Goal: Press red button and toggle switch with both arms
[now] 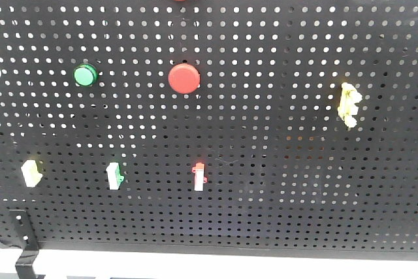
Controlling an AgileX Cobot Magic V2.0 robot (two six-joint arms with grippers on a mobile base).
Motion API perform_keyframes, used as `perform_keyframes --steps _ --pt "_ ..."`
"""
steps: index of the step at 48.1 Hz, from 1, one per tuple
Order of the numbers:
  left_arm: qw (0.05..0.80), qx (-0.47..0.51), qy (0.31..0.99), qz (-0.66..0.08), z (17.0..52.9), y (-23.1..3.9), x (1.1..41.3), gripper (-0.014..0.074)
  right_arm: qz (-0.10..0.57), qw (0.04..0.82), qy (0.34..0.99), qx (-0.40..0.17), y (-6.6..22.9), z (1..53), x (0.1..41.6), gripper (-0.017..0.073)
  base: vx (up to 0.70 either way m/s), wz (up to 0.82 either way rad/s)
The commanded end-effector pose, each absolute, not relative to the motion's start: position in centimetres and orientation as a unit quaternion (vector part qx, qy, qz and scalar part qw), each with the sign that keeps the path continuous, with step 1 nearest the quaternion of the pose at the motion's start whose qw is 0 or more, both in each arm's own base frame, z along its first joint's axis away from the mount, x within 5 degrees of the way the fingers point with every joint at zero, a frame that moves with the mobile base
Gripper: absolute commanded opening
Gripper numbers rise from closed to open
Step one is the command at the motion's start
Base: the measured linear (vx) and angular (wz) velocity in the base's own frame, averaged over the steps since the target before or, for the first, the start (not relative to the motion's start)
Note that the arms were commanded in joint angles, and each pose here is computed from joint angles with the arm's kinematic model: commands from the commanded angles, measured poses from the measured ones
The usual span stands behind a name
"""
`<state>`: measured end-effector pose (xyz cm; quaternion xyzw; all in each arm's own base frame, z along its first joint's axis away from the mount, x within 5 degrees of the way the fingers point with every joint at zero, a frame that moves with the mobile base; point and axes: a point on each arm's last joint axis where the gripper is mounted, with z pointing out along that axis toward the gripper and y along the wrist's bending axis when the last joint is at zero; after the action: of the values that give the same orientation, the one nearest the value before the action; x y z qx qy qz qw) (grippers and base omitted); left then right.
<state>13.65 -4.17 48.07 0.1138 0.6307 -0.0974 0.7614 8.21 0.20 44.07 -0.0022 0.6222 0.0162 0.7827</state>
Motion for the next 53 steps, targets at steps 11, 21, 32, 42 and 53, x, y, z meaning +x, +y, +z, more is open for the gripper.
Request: perform_keyframes --steps 11,21,32,42,53 --pt "0.775 0.196 0.579 -0.159 52.2 -8.5 15.4 0.0002 0.022 0.803 0.595 0.003 0.2 45.4 8.1 -0.0003 0.0 0.0" --pt "0.773 0.254 0.549 -0.191 54.0 -13.7 17.8 0.0002 0.022 0.803 0.596 0.003 0.2 45.4 8.1 -0.0003 0.0 0.0" --pt "0.767 0.257 0.557 -0.19 54.6 -16.6 21.7 0.0002 0.022 0.803 0.596 0.003 0.2 45.4 8.1 -0.0003 0.0 0.0" --pt "0.768 0.261 0.556 -0.181 54.5 -18.4 24.3 0.0002 0.022 0.803 0.596 0.003 0.2 45.4 8.1 -0.0003 0.0 0.0" --pt "0.774 0.265 0.553 -0.158 54.7 -19.6 26.9 0.0002 0.022 0.799 0.601 0.003 0.2 45.3 8.2 -0.0003 0.0 0.0"
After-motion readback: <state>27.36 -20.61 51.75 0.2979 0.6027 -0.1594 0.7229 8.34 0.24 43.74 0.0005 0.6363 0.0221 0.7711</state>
